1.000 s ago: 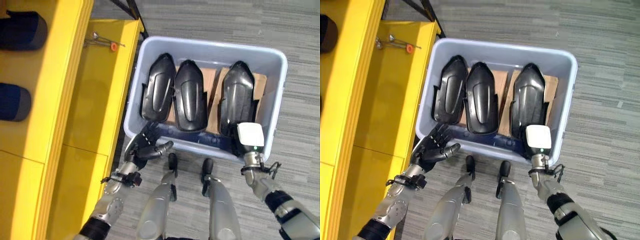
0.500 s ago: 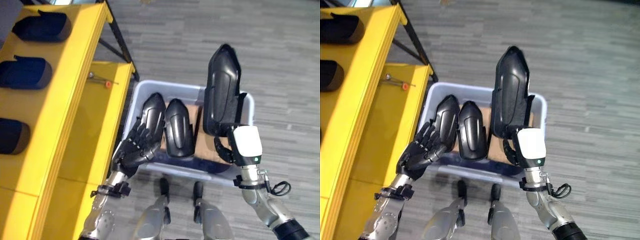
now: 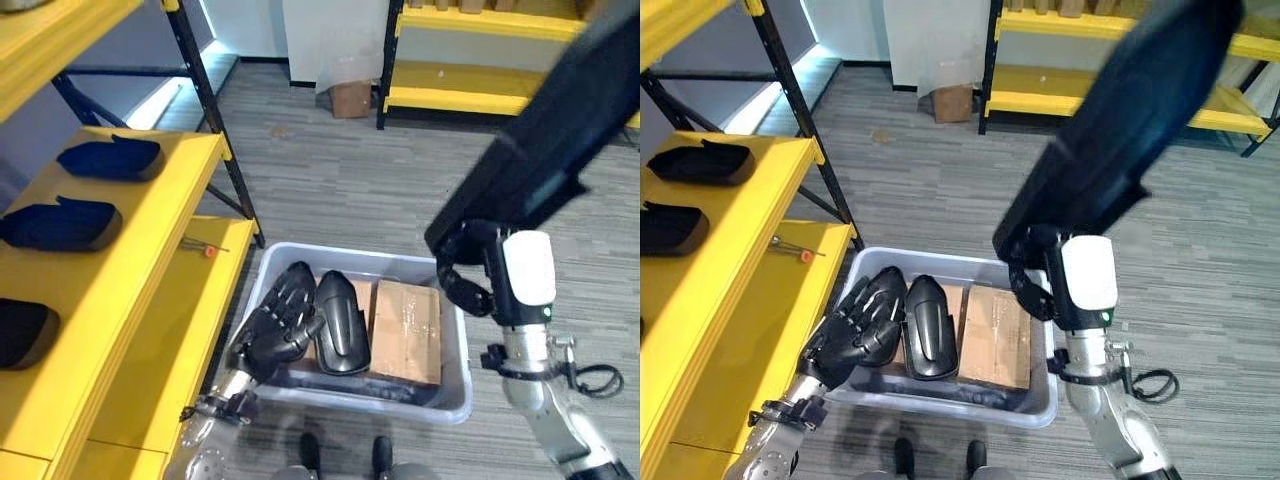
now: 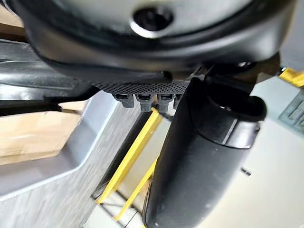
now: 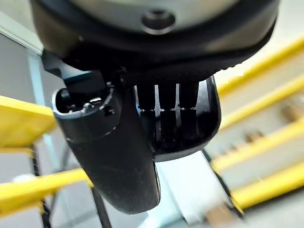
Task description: Move parts from the plastic box to the shelf.
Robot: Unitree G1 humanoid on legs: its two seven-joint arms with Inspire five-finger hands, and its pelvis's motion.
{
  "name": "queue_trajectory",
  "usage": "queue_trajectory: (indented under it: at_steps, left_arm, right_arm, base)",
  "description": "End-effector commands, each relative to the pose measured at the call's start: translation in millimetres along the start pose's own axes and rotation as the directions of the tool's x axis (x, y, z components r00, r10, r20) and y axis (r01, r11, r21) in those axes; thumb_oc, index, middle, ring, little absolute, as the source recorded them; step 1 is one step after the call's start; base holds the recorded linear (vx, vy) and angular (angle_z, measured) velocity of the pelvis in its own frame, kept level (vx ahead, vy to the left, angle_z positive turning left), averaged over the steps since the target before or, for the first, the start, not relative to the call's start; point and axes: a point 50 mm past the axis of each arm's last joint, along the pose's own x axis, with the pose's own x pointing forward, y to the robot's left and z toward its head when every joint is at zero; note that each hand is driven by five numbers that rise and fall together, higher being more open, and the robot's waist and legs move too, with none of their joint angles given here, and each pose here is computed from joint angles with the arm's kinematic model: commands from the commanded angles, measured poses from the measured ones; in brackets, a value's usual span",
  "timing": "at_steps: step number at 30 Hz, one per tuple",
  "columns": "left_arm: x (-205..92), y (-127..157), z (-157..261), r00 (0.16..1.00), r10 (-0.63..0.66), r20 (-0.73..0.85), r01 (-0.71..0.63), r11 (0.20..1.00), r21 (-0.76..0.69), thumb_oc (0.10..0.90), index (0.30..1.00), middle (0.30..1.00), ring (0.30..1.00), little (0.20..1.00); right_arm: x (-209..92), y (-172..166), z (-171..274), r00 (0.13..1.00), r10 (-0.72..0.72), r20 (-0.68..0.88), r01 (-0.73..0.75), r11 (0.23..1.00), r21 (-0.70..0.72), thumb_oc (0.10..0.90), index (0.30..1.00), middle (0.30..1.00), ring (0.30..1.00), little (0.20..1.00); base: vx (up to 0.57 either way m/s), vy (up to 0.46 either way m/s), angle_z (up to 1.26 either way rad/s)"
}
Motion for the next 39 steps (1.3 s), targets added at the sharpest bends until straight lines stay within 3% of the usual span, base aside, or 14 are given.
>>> queue_trajectory:
  at_steps: [1, 15, 27, 39]
  left_arm:
    - [12, -13, 20, 0.99, -0.106, 0.092, 0.103, 0.994, 0.038, 0.9, 1.0, 1.0, 1.0, 1.0]
    - [24, -29, 10, 0.986, -0.157, 0.056, 0.155, 0.987, 0.044, 0.9, 1.0, 1.0, 1.0, 1.0]
    - [-5, -4, 16, 0.993, -0.006, 0.119, 0.0, 0.999, 0.047, 0.9, 1.0, 1.0, 1.0, 1.0]
    - [2, -10, 14, 0.993, -0.112, 0.047, 0.108, 0.991, 0.082, 0.9, 1.0, 1.0, 1.0, 1.0]
  right_arm:
    - [20, -28, 21, 0.982, -0.096, 0.163, 0.088, 0.995, 0.054, 0.4, 0.3, 0.3, 0.3, 0.3]
    - [20, -22, 36, 0.967, -0.061, 0.248, 0.028, 0.991, 0.133, 0.4, 0.3, 0.3, 0.3, 0.3]
    - [32, -18, 59, 0.916, -0.044, 0.398, -0.029, 0.984, 0.175, 0.4, 0.3, 0.3, 0.3, 0.3]
    - [30, -21, 47, 0.935, -0.067, 0.348, 0.017, 0.989, 0.145, 0.4, 0.3, 0.3, 0.3, 0.3]
  base:
    - [-0.03, 0.24, -0.12]
    - [-0.07, -0.039, 0.21]
    - [-0.13, -0.15, 0.44]
    - [-0.08, 0.182, 0.87]
